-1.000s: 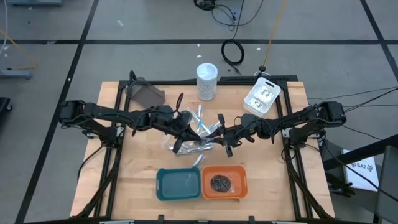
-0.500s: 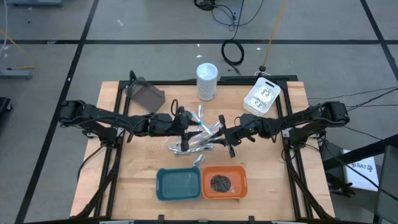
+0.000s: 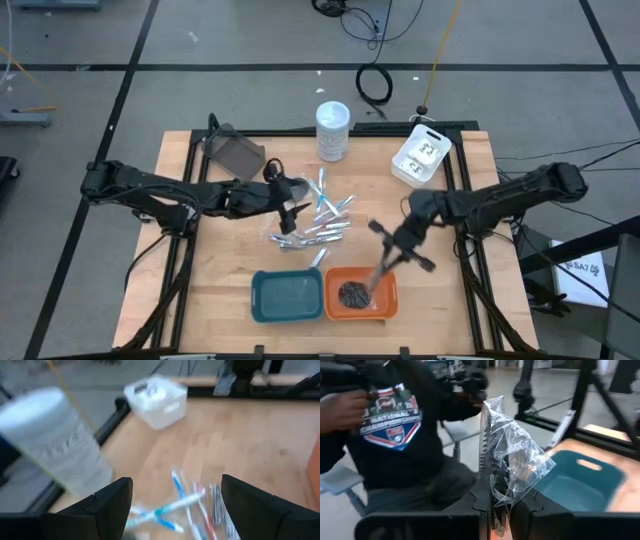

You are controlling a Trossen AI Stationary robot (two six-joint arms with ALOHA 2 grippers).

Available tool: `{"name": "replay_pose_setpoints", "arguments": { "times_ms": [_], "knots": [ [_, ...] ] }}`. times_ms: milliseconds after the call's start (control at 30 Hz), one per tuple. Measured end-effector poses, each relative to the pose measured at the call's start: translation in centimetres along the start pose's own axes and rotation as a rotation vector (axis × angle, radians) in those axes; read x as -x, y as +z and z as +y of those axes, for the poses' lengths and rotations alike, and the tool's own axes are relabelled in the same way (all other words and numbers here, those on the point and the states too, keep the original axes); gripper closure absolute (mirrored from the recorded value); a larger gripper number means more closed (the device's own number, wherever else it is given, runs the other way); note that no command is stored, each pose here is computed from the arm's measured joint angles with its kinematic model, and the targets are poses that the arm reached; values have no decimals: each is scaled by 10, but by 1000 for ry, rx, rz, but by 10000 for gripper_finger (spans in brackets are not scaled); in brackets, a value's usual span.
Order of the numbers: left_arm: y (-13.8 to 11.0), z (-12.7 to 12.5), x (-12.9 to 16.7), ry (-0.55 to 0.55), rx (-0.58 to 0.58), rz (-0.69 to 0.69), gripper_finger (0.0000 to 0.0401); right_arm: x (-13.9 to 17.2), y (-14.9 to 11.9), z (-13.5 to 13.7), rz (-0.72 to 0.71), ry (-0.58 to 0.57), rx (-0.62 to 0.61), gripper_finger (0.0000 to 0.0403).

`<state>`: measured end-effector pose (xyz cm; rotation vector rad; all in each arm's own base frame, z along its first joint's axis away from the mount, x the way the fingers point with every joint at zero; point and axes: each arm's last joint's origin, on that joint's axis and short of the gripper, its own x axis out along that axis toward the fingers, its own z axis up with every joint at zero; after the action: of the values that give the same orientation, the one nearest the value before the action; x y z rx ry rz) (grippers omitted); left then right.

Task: Pick & Place Travel size toiletries
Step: Put the black hairbrush into the orange bin

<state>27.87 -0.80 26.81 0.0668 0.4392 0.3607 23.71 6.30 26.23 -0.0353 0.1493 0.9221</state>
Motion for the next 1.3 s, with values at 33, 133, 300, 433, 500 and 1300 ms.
{"name": "replay_pose_setpoints", "arguments": {
  "times_ms": [33,133,300,433,500,1300],
  "knots": [
    [-2,1,0,3,18,18,101,-6,-1,4,11,-3,-1,382],
    [-5,1,-3,12,82,37,106,-24,-9,15,64,-51,-7,379],
    [-5,0,-4,-6,119,43,117,-49,-32,21,189,-167,-40,380],
    [-5,-1,-4,-7,124,39,124,-59,-51,15,260,-245,-126,382],
    [-5,-1,-4,-8,129,38,127,-62,-58,13,290,-264,-183,381],
    [-7,0,-4,-6,153,58,127,-66,-61,15,287,-258,-281,263]
  ]
}}
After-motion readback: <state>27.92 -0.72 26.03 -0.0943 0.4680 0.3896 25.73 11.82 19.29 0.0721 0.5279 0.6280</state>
